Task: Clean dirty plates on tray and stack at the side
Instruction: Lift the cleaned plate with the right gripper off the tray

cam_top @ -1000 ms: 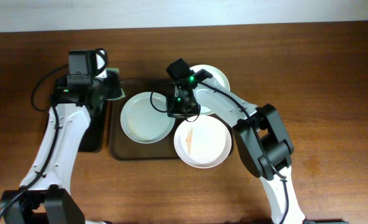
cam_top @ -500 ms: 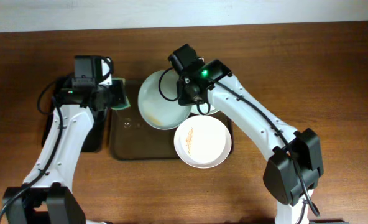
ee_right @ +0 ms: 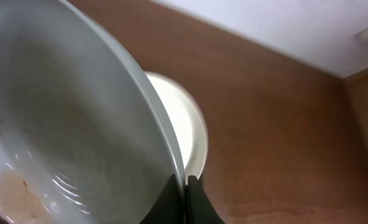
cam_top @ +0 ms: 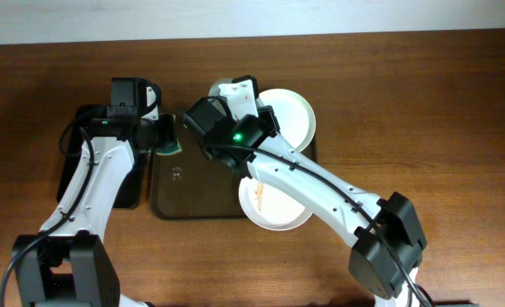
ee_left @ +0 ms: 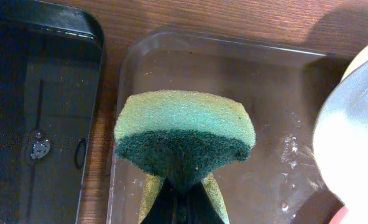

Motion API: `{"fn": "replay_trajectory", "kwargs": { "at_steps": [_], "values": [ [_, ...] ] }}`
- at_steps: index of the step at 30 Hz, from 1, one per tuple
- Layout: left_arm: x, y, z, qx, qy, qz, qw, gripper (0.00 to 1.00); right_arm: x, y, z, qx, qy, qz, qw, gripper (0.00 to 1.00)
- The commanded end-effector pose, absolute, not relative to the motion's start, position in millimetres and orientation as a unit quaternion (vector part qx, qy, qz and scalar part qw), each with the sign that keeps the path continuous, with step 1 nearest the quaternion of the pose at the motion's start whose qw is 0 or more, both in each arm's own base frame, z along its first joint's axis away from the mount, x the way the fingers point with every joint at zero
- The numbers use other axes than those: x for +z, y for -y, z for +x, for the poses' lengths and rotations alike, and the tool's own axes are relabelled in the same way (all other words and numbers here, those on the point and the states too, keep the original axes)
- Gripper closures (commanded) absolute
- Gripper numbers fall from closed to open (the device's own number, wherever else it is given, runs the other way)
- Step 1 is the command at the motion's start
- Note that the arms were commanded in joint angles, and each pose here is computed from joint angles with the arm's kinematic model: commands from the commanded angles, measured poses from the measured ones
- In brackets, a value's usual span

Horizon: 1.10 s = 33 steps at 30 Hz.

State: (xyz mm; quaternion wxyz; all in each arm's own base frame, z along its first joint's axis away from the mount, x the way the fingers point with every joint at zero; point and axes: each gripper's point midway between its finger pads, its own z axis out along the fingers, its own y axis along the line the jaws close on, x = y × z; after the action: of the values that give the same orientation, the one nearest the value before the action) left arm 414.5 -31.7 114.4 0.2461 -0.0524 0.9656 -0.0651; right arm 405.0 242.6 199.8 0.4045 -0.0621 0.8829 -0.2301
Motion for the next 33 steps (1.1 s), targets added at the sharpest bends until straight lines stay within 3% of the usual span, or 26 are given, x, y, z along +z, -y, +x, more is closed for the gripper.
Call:
{"fn": "replay_trajectory", "kwargs": {
  "at_steps": [1, 10, 25, 29, 33],
  "values": [
    [111.7, 32.9, 414.4, -0.071, -0.966, -0.05, 0.245, 0.99, 242.2, -234.9, 409.2, -0.256, -0.846, -0.023, 0.468, 0.96],
    [113.4, 33.2, 417.4, -0.071, -0.964, -0.049, 0.251, 0.99, 263.3, -253.2, 427.2, -0.299, -0.814, -0.128, 0.481, 0.96],
    [114.4, 33.2, 419.1, -0.072, -0.963, -0.049, 0.255, 0.99, 267.3, -251.3, 426.2, -0.315, -0.807, -0.13, 0.483, 0.96],
    [114.5, 33.3, 419.3, -0.072, -0.963, -0.049, 0.256, 0.99, 245.2, -267.4, 422.7, -0.241, -0.842, -0.138, 0.463, 0.96],
    [114.5, 33.3, 419.2, -0.072, -0.963, -0.049, 0.255, 0.99, 194.3, -290.7, 407.9, -0.073, -0.918, -0.15, 0.361, 0.96]
  ]
}}
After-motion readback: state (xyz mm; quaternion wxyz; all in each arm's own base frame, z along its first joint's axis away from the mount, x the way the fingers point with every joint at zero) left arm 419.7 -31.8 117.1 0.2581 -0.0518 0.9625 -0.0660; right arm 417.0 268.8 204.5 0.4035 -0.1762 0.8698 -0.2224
